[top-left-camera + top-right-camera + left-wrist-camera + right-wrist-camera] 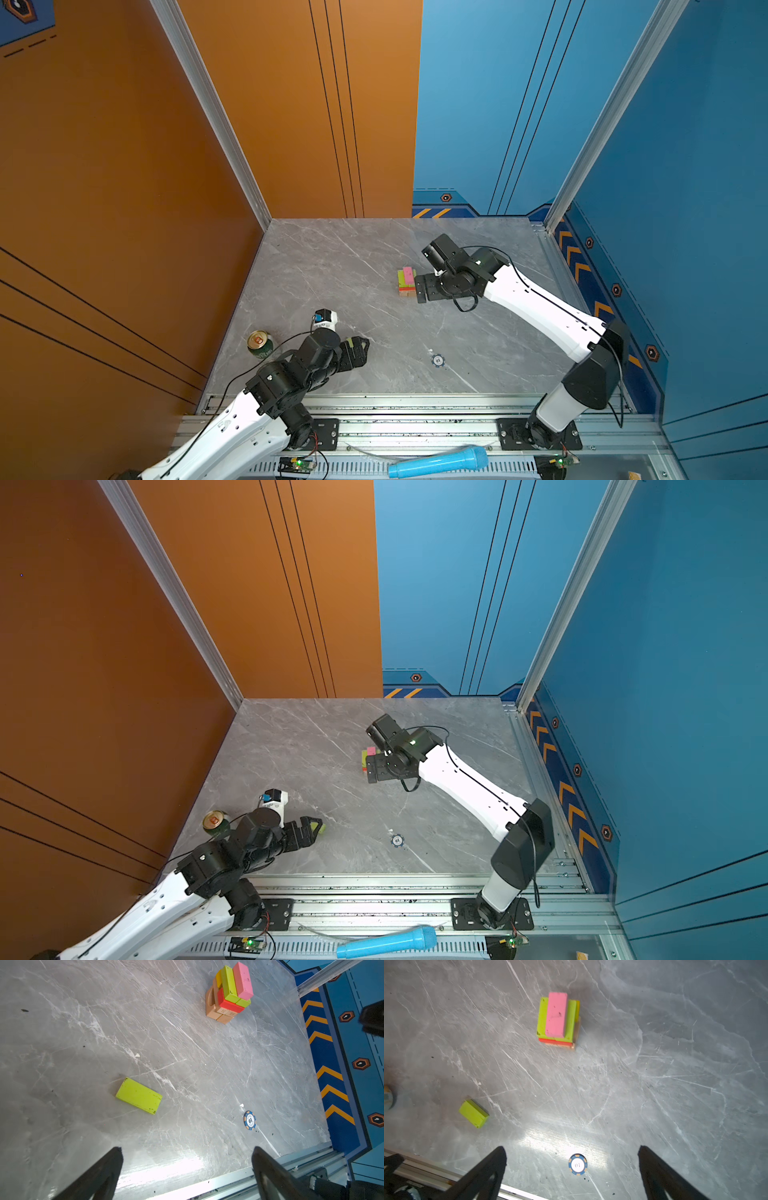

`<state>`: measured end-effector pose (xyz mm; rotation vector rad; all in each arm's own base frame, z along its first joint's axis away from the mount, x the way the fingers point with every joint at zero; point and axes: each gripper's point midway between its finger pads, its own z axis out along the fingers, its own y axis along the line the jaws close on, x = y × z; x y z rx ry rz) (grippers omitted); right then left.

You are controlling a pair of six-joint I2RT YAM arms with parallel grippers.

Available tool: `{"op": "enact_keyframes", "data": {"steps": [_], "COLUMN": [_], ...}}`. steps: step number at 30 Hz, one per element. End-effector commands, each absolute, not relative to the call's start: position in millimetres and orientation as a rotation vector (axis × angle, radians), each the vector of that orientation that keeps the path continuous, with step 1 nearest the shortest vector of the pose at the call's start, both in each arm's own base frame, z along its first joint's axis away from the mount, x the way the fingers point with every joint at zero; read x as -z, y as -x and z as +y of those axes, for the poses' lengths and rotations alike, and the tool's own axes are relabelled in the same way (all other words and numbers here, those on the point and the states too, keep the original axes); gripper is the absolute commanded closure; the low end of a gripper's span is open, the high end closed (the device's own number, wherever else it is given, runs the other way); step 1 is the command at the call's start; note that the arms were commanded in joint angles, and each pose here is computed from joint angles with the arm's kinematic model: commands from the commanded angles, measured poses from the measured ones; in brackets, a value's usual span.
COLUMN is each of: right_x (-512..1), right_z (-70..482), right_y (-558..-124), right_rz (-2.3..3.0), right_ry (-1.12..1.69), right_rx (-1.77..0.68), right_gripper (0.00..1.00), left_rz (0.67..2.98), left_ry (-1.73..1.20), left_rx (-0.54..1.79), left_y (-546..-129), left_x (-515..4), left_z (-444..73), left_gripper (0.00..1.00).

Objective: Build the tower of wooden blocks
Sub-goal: 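Open the right gripper and raise it away from the tower, then close the left gripper on the loose lime-green block while the right draws back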

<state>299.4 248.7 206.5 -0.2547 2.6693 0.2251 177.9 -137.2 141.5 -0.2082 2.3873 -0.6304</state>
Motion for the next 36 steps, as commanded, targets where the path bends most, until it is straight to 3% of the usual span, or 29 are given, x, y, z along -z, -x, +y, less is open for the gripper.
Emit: {"op": "enact_keyframes", "data": {"steps": [1,10,20,36], "right_x": [-205.5,-180.0,-169.6,-143.2], "right_z": [238.4,187.9,147.2,161.8], "right_y": [-284.3,-238.4,-227.5,-222.9], "right_rz": [2.613,2.606,2.583,2.620], "right_ry": [0.238,0.225,0.133,0.136], "right_rx": [-0.303,-0.309,-0.322,-0.546], "right_gripper": [0.00,0.00,0.00,0.00], "left_rz": [2.390,2.434,2.470,2.482], "left_ry": [0.295,0.383,0.584,0.690], "left_rx": [0.510,0.334,0.195,0.060], "left_y": [-173.2,-174.9,-190.8,-217.8], "left_x": [-124.1,-94.9,-73.7,-65.3], "left_z": [-127.5,-131.7,-119.1,-129.6], "left_gripper": [0.02,0.02,0.01,0.01]}}
